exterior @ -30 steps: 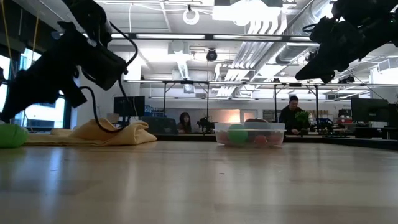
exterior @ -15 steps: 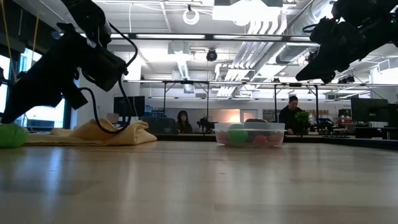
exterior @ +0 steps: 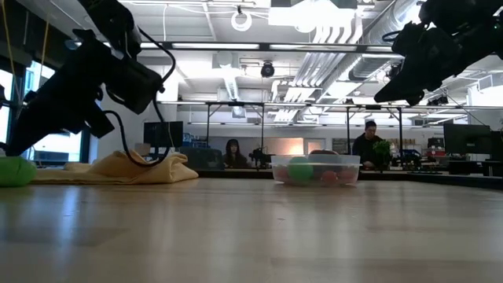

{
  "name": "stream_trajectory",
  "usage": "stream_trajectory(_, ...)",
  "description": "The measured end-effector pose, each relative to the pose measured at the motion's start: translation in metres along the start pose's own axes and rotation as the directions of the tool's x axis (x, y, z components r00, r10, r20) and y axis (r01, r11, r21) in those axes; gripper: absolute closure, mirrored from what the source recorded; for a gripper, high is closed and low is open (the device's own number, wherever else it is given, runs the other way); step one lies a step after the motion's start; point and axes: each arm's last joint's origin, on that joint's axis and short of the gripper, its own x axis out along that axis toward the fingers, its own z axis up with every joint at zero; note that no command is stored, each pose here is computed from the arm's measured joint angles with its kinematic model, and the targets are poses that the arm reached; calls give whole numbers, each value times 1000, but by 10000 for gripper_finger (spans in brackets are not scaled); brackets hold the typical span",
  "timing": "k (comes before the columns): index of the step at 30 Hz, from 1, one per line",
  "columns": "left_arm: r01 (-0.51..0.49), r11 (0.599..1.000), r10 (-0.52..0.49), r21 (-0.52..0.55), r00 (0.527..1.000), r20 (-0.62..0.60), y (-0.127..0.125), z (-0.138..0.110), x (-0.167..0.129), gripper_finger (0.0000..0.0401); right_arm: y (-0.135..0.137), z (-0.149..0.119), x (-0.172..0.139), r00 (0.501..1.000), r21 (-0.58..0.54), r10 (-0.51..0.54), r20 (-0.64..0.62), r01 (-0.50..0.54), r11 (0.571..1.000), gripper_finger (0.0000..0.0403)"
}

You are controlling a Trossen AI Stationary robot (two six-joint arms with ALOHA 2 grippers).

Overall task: Pick and placing Produce into tupperware
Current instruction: Put the green cabbage into the transparent container

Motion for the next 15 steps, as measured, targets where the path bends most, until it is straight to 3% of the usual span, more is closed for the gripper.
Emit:
stream_trajectory(10,48,998,-46,-28,998,48,-4,5,-1,401,0,0,0,1000,0,0,0,0,1000,373)
stream_trajectory(15,138,990,-135,-19,984,112,-12,12,-2,401,0,0,0,1000,0,0,0,0,1000,373)
